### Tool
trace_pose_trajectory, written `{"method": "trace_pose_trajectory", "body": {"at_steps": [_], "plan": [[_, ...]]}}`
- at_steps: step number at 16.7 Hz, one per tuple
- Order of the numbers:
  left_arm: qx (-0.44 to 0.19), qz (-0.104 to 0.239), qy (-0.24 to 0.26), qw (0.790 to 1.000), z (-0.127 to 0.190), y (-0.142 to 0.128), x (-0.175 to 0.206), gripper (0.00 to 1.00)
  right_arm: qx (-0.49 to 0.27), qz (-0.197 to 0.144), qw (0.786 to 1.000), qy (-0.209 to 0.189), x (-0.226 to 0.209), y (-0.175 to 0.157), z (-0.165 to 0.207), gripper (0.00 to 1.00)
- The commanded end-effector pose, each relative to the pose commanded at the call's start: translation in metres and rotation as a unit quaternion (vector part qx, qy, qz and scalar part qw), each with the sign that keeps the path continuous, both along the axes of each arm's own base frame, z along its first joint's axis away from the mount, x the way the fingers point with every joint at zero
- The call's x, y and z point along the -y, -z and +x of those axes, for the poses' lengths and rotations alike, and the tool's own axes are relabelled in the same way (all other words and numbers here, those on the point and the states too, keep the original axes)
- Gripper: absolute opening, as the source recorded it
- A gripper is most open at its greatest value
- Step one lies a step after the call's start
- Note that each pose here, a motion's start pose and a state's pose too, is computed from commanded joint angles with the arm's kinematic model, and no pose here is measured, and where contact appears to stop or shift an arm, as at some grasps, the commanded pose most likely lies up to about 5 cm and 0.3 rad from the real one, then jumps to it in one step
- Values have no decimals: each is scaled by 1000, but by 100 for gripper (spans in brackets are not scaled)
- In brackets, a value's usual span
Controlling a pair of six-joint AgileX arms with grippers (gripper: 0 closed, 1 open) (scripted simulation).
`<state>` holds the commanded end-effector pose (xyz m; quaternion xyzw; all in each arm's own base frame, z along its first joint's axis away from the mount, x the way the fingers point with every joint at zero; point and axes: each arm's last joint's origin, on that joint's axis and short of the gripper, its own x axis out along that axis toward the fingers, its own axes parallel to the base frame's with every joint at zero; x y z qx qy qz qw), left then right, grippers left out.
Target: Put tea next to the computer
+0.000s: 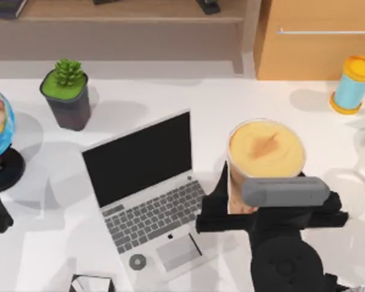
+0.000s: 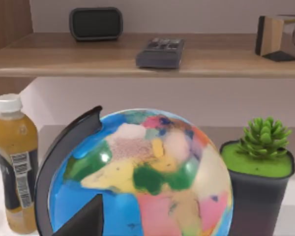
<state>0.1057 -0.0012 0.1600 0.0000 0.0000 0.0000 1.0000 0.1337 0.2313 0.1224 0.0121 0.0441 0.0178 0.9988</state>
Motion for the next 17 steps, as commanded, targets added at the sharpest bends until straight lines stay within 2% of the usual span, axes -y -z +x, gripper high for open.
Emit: {"method": "trace_pose_trajectory", "body": {"at_steps": [5,10,17], "plan": [[0,0,0,1000,0,0,0,100,-2,-16,1000,18,1,1,-13,0],[0,0,0,1000,0,0,0,100,-2,-17,1000,22,1,1,-15,0],[0,0,0,1000,0,0,0,100,5,6,1000,14,-5,-2,-15,0]]}}
